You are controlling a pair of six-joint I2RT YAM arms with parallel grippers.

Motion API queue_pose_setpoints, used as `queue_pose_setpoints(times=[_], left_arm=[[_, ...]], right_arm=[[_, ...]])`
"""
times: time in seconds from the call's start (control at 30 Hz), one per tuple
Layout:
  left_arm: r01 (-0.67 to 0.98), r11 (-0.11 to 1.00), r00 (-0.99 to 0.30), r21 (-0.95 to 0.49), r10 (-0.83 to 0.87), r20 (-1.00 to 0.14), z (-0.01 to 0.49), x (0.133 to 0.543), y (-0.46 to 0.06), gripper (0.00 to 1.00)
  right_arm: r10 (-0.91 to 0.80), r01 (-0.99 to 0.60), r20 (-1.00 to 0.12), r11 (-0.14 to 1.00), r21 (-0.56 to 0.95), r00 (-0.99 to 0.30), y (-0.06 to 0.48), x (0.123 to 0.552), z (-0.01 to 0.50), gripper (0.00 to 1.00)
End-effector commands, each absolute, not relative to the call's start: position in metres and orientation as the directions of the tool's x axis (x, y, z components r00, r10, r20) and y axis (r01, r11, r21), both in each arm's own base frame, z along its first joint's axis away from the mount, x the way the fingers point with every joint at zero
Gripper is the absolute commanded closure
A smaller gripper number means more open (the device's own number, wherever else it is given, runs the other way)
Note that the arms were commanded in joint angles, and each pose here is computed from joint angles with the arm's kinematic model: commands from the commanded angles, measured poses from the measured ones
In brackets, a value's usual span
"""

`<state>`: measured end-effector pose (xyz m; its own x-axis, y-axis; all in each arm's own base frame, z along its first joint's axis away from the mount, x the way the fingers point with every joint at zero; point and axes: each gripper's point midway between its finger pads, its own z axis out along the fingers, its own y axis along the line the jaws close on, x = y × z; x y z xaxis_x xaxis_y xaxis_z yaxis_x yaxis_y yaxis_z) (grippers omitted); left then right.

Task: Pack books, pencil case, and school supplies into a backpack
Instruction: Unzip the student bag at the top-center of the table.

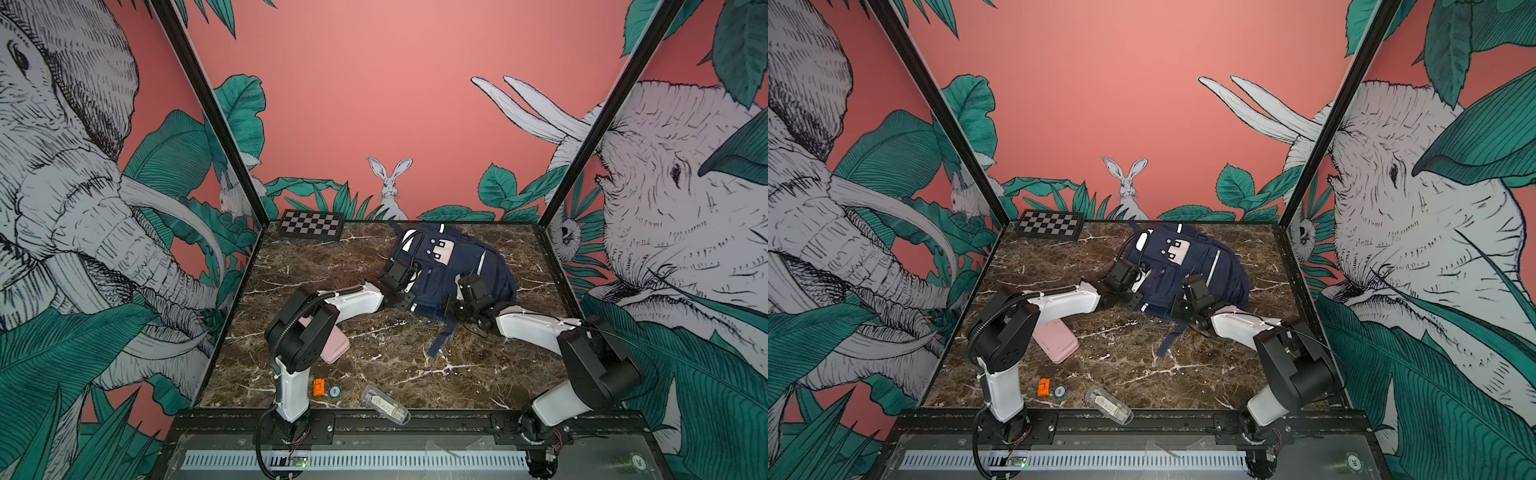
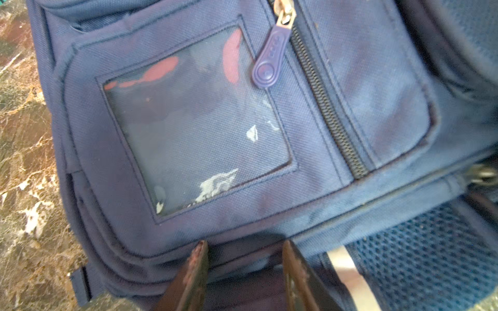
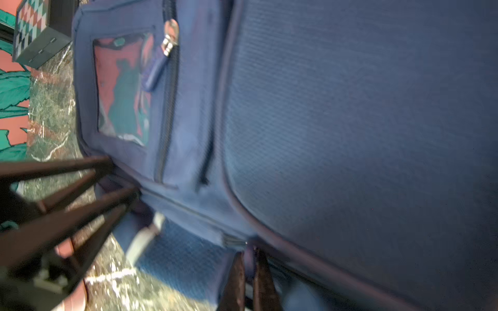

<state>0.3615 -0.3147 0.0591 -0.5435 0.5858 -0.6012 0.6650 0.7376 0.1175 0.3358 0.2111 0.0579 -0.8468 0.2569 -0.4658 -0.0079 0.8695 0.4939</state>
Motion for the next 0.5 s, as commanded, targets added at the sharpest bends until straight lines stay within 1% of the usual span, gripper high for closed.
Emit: queue_pose_setpoints(times=[0.0, 0.1, 0.17, 0.2, 0.23, 0.37, 0.47], left_arm=[[0.685, 0.725, -0.602, 0.069, 0.617, -0.506, 0.032, 0.332, -0.301, 0.54], [0.656, 0.743, -0.605, 0.134, 0.623, -0.496, 0.036, 0.340, -0.287, 0.54], [0.638, 0.752, -0.606, 0.167, 0.623, -0.495, 0.042, 0.347, -0.280, 0.53], [0.633, 0.754, -0.604, 0.176, 0.623, -0.497, 0.044, 0.349, -0.278, 0.53], [0.627, 0.756, -0.604, 0.187, 0.623, -0.497, 0.047, 0.352, -0.276, 0.53], [0.569, 0.783, -0.634, 0.252, 0.613, -0.472, 0.052, 0.368, -0.257, 0.52], [0.499, 0.824, -0.693, 0.268, 0.565, -0.448, 0.051, 0.383, -0.230, 0.52]], right_arm=[[0.279, -0.037, -0.473, 0.830, 0.556, -0.836, 0.241, 0.352, 0.066, 1.00], [0.284, -0.033, -0.484, 0.836, 0.548, -0.828, 0.237, 0.352, 0.071, 0.99], [0.274, -0.035, -0.494, 0.849, 0.528, -0.825, 0.230, 0.346, 0.077, 0.85], [0.268, -0.041, -0.503, 0.853, 0.520, -0.822, 0.227, 0.342, 0.083, 0.76], [0.265, -0.041, -0.513, 0.859, 0.510, -0.816, 0.222, 0.339, 0.088, 0.71], [0.253, -0.038, -0.549, 0.886, 0.463, -0.796, 0.200, 0.322, 0.106, 0.61], [0.232, -0.047, -0.585, 0.906, 0.420, -0.777, 0.183, 0.309, 0.122, 0.59]])
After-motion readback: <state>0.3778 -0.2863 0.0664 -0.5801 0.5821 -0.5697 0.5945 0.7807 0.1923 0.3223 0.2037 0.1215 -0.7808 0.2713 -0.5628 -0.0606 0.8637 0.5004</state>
